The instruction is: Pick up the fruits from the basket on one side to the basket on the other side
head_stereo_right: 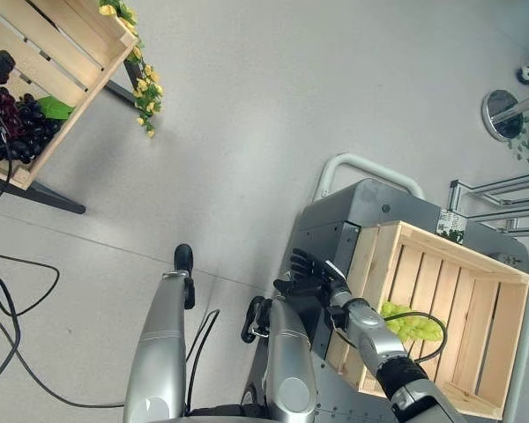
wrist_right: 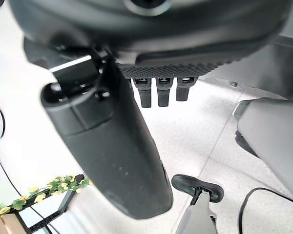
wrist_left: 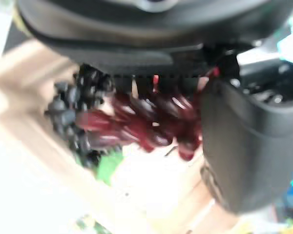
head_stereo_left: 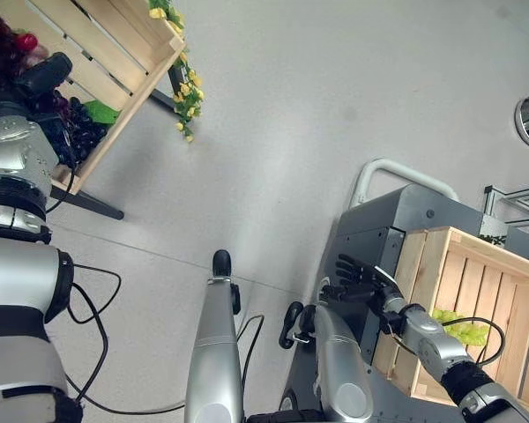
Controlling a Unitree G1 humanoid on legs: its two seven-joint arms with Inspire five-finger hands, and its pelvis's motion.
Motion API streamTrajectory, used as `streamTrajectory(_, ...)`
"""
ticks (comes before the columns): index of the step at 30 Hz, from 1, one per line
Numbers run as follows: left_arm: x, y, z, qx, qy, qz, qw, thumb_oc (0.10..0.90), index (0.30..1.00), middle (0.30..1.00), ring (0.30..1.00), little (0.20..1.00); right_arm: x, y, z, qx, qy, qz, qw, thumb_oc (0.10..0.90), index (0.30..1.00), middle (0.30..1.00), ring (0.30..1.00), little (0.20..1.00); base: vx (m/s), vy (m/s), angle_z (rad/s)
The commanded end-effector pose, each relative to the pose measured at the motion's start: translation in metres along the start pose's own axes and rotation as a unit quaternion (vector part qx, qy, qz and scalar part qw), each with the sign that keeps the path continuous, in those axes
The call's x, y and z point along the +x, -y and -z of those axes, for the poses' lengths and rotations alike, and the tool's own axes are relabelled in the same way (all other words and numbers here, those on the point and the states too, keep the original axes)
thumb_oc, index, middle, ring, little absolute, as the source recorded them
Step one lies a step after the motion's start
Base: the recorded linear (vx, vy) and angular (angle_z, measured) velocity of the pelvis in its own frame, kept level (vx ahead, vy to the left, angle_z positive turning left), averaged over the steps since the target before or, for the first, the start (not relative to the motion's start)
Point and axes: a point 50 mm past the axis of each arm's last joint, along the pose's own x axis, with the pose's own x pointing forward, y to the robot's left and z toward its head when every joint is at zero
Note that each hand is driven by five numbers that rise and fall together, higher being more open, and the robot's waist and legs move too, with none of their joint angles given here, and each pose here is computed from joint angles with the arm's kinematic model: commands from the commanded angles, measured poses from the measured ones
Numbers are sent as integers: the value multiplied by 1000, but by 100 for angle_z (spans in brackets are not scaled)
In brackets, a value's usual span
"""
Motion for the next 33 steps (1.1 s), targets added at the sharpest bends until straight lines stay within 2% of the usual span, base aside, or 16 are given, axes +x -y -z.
streamTrajectory(1, -6, -46, -80, -5, 125, -67, 990, 800, 900, 900, 900, 900, -1, 3, -19, 22, 66, 5, 998, 800, 900, 900, 900, 900, -25, -55, 5)
streamTrajectory(14, -8, -28, -83, 52, 134, -32, 989, 800, 900, 900, 900, 900, 0, -25, 2, 47, 64, -25, 997, 800, 900, 900, 900, 900, -20, -90, 10)
streamTrajectory(17, -8, -23, -81, 39, 140, -16, 989, 800, 900, 900, 900, 900, 0, -30, 2, 50, 66, -30, 996, 800, 900, 900, 900, 900, -12, -89, 22)
streamTrajectory(20, -11, -3, -72, -7, 152, 36, 988, 800, 900, 900, 900, 900, 2, -42, -1, 54, 78, -45, 994, 800, 900, 900, 900, 900, -34, -118, 6)
streamTrajectory(23, -12, 7, -62, -17, 148, 59, 987, 800, 900, 900, 900, 900, 3, -47, -2, 55, 80, -49, 994, 800, 900, 900, 900, 900, -7, -71, 7)
streamTrajectory(24, -14, 19, -50, -33, 141, 87, 986, 800, 900, 900, 900, 900, 5, -53, -4, 57, 84, -53, 993, 800, 900, 900, 900, 900, 8, -61, 13)
streamTrajectory(27, -16, 31, -33, -62, 127, 120, 983, 800, 900, 900, 900, 900, 7, -58, -4, 58, 84, -55, 993, 800, 900, 900, 900, 900, 32, -48, 11)
streamTrajectory(30, -25, 54, -6, -148, 100, 192, 965, 800, 900, 900, 900, 900, 8, -63, -4, 56, 80, -55, 994, 800, 900, 900, 900, 900, 22, -16, 5)
streamTrajectory(33, -34, 69, 12, -195, 85, 255, 943, 800, 900, 900, 900, 900, 7, -65, -4, 55, 80, -55, 994, 800, 900, 900, 900, 900, -6, -8, -3)
